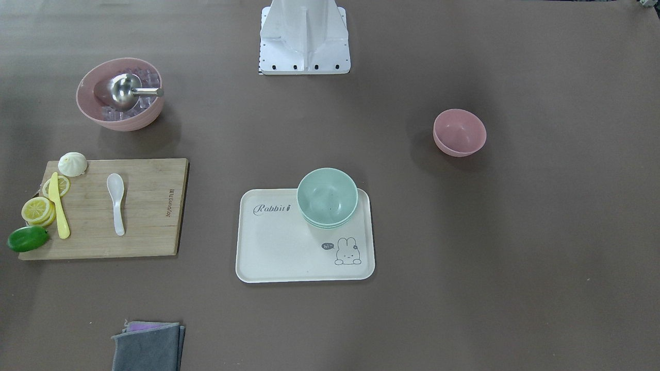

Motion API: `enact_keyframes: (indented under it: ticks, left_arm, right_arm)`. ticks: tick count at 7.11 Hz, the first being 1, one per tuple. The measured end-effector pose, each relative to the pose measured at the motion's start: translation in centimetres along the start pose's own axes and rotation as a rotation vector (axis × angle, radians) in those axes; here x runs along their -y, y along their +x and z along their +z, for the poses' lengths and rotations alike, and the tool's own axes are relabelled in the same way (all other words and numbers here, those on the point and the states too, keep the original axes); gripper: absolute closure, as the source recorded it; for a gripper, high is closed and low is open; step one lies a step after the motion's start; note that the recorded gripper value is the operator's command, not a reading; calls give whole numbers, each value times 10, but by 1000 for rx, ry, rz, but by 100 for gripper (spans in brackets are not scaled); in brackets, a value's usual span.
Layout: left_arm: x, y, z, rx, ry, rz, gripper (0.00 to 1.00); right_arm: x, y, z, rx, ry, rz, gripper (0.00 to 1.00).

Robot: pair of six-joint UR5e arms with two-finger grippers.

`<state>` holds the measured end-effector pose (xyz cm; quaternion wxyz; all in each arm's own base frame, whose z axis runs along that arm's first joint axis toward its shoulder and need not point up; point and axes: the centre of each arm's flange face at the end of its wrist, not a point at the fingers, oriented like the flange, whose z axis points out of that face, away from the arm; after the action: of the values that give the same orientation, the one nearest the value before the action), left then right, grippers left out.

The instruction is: Stack pink bowl on green and place spoon

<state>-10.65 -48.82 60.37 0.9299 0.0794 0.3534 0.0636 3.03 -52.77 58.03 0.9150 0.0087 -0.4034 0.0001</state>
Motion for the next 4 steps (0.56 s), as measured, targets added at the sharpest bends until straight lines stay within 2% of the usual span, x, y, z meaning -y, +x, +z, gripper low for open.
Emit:
enact_keyframes:
  ticks: [2,4]
  left_arm:
    - [1,4,-1,-37,8,-5,1]
    - [1,6,-2,-44,11,-4,1]
  right_arm:
    - [0,-1,0,15,-1,1,0]
    - [-1,-2,0,22,2,-2,0]
